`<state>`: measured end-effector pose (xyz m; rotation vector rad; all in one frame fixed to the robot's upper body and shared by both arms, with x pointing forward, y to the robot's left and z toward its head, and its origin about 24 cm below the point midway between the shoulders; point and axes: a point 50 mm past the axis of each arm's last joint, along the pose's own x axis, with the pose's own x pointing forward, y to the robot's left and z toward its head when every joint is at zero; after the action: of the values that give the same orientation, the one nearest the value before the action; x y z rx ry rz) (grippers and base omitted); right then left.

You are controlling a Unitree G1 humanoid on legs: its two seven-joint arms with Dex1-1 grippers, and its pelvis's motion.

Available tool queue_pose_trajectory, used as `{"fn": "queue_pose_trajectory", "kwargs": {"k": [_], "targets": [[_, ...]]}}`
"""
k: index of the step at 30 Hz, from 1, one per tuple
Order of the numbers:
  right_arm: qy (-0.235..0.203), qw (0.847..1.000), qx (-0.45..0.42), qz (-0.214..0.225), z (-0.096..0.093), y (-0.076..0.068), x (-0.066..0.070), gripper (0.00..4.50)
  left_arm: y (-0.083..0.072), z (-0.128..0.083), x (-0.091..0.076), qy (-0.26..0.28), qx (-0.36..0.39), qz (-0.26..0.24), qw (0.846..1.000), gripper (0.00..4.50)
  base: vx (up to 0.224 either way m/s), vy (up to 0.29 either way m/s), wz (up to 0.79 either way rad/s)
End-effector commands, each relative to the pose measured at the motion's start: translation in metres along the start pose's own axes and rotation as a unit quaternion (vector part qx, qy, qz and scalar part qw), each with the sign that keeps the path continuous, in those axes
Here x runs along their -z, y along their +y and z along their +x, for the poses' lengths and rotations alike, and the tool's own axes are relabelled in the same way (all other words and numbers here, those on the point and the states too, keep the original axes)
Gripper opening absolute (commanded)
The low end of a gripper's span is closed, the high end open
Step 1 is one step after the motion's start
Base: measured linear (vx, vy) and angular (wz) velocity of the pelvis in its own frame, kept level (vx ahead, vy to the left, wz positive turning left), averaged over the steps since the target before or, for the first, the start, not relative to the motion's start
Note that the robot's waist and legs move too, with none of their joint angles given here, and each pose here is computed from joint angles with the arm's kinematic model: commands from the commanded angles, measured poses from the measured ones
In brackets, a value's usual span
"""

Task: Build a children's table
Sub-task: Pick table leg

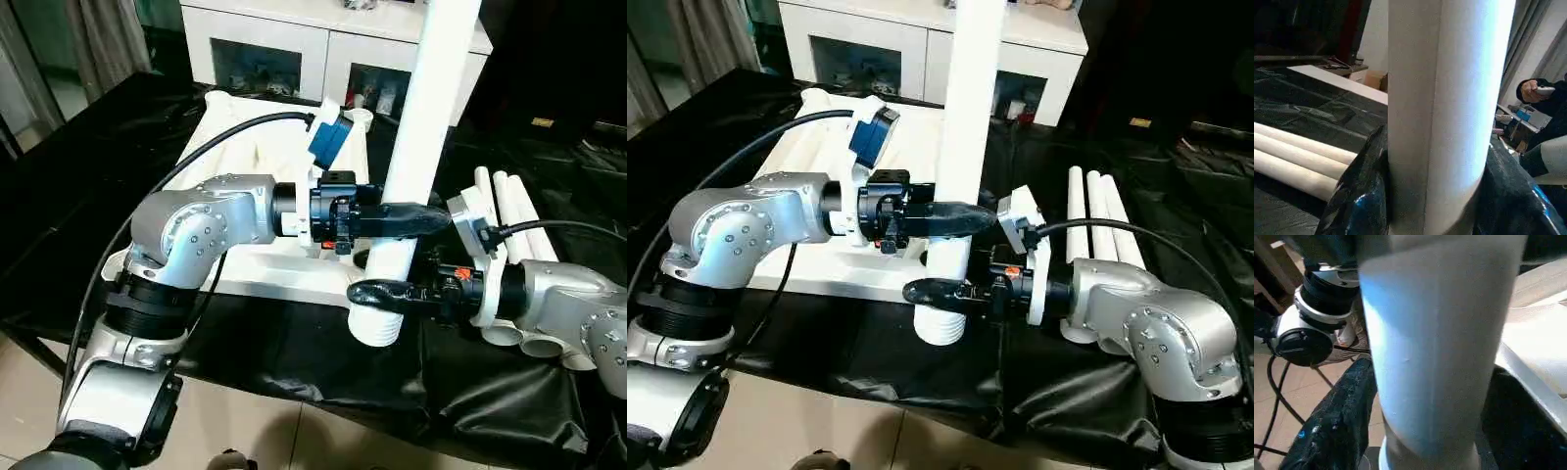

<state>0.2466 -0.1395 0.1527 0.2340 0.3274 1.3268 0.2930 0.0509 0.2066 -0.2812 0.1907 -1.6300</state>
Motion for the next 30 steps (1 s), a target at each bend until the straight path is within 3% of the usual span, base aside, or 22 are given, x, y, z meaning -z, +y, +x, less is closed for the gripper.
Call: {"fn": "queue_pose_trajectory", "kwargs": {"k": [1,7,13,14,18,20,23,26,28,29,30], "targets": [[0.005,1.0,-0.008,0.002,0.001,0.001,-0.001,2.71,-0.004,0.004,-0.001,0.009,0.01,0.016,1.0,1.9,0.0,0.0,0.0],[0.006,1.0,-0.008,0.004,0.001,0.001,0.0,2.06,-0.004,0.003,0.0,0.011,0.011,0.016,1.0,1.9,0.0,0.0,0.0],[0.004,1.0,-0.008,0.006,0.002,0.001,0.001,1.92,-0.005,0.004,0.0,0.01,0.013,0.019,1.0,1.89,0.0,0.0,0.0],[0.002,1.0,-0.006,0.006,0.002,0.0,0.001,1.91,-0.005,0.004,-0.001,0.01,0.011,0.02,1.0,2.44,0.0,0.0,0.0],[-0.009,1.0,0.002,0.005,0.002,-0.001,0.0,1.9,-0.007,0.004,-0.002,-0.011,0.027,-0.009,1.0,2.75,0.0,0.0,0.0],[-0.025,1.0,0.012,0.003,0.002,-0.003,-0.001,1.89,-0.007,0.004,-0.004,-0.038,0.024,-0.006,0.999,2.87,0.0,0.0,0.0],[-0.052,0.998,0.027,-0.001,0.001,-0.005,-0.004,1.88,0.003,0.004,-0.013,-0.146,-0.02,-0.004,0.989,3.12,0.0,0.0,0.0],[-0.094,0.994,0.048,-0.003,-0.003,-0.009,-0.011,1.88,0.006,0.0,-0.018,-0.273,-0.017,-0.038,0.961,3.14,0.0,0.0,0.0],[-0.113,0.992,0.059,-0.003,-0.005,-0.011,-0.014,1.88,0.009,-0.003,-0.015,-0.309,-0.021,-0.061,0.949,3.14,0.0,0.0,0.0],[-0.137,0.987,0.088,-0.003,-0.008,-0.016,-0.015,1.88,0.013,-0.006,-0.011,-0.352,-0.031,-0.084,0.932,3.14,0.0,0.0,0.0],[-0.138,0.986,0.089,-0.003,-0.008,-0.016,-0.015,1.88,0.013,-0.006,-0.011,-0.354,-0.032,-0.085,0.931,3.14,0.0,0.0,0.0]]}}
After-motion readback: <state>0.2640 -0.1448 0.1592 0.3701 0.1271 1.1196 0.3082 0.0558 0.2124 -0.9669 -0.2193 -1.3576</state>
